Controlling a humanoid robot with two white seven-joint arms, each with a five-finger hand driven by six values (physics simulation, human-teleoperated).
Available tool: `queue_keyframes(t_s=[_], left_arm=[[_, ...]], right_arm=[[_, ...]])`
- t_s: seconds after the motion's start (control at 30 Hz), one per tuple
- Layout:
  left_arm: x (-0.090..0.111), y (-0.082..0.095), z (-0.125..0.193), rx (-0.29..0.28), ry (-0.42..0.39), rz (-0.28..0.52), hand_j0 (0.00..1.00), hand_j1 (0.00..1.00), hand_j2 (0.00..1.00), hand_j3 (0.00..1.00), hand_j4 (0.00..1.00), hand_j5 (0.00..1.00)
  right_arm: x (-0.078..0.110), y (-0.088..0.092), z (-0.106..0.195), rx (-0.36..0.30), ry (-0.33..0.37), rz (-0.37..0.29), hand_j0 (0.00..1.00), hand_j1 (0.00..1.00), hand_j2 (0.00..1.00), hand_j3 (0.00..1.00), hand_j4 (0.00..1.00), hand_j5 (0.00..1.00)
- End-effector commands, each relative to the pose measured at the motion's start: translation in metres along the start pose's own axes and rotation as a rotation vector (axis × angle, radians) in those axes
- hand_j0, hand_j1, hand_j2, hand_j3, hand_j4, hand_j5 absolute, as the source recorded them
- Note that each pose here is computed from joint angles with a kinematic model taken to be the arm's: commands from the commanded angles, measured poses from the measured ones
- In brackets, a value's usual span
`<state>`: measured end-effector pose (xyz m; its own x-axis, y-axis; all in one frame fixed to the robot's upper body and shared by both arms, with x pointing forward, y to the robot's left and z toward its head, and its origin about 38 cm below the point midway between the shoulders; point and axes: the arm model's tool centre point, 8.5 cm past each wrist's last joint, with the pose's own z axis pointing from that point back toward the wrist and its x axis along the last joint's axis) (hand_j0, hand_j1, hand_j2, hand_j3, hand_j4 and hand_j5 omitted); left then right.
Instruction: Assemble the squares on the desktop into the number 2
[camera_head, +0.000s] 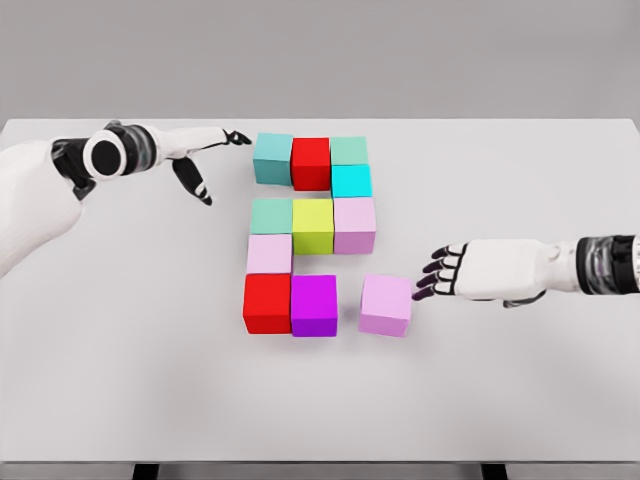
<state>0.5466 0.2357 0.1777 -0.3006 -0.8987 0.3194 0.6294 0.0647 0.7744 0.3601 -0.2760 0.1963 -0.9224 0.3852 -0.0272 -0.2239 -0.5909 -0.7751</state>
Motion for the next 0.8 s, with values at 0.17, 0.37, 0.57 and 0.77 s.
queue_keyframes(t_s=[0.17, 0.37, 0.57, 0.77], left_arm=[[-0.003, -0.007, 0.001, -0.011, -0.018, -0.011, 1.0, 1.0, 1.0, 1.0, 1.0, 1.0], [0.003, -0.01, 0.0, -0.019, -0.035, -0.023, 1.0, 1.0, 1.0, 1.0, 1.0, 1.0], [0.007, -0.012, -0.001, -0.025, -0.046, -0.028, 1.0, 1.0, 1.0, 1.0, 1.0, 1.0], [-0.002, -0.011, 0.004, -0.018, -0.029, -0.023, 1.0, 1.0, 1.0, 1.0, 1.0, 1.0]], right_arm=[[0.004, -0.003, -0.007, -0.019, -0.02, -0.007, 1.0, 1.0, 1.0, 1.0, 1.0, 1.0], [0.004, -0.009, -0.01, -0.041, -0.031, -0.009, 1.0, 1.0, 1.0, 1.0, 1.0, 1.0], [0.005, -0.011, -0.012, -0.049, -0.039, -0.012, 1.0, 1.0, 1.0, 1.0, 1.0, 1.0], [0.0, -0.018, -0.005, -0.059, -0.025, -0.004, 1.0, 1.0, 1.0, 1.0, 1.0, 1.0]])
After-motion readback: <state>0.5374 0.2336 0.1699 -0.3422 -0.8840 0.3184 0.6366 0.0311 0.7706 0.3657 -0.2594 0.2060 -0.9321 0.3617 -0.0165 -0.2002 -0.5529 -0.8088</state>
